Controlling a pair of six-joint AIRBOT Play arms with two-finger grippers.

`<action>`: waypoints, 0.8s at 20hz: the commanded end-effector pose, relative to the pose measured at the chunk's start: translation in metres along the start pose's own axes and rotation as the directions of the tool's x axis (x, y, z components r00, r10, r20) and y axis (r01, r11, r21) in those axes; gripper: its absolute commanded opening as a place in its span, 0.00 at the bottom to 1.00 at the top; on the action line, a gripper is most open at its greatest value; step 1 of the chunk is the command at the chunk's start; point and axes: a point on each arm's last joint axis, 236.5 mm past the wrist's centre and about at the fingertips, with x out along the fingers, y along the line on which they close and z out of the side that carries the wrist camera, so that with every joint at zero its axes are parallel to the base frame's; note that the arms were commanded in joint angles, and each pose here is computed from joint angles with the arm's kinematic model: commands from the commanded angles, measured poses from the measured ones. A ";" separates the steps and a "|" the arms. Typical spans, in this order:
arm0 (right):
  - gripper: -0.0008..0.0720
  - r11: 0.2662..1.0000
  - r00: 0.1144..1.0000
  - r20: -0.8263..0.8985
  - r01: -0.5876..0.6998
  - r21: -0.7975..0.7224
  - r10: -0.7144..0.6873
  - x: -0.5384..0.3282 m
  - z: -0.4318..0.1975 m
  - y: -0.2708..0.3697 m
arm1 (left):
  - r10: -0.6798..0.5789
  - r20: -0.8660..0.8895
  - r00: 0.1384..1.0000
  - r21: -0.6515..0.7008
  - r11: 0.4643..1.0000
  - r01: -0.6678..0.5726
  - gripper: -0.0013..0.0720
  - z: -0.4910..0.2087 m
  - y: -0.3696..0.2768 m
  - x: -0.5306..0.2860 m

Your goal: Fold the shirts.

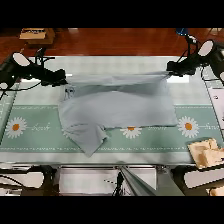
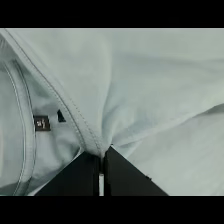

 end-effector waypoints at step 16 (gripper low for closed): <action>0.66 1.000 0.937 -0.349 0.019 -0.002 -0.019 -0.044 -0.108 -0.089 | 0.036 -0.319 0.947 -0.078 0.995 -0.064 0.77 -0.122 0.061 -0.073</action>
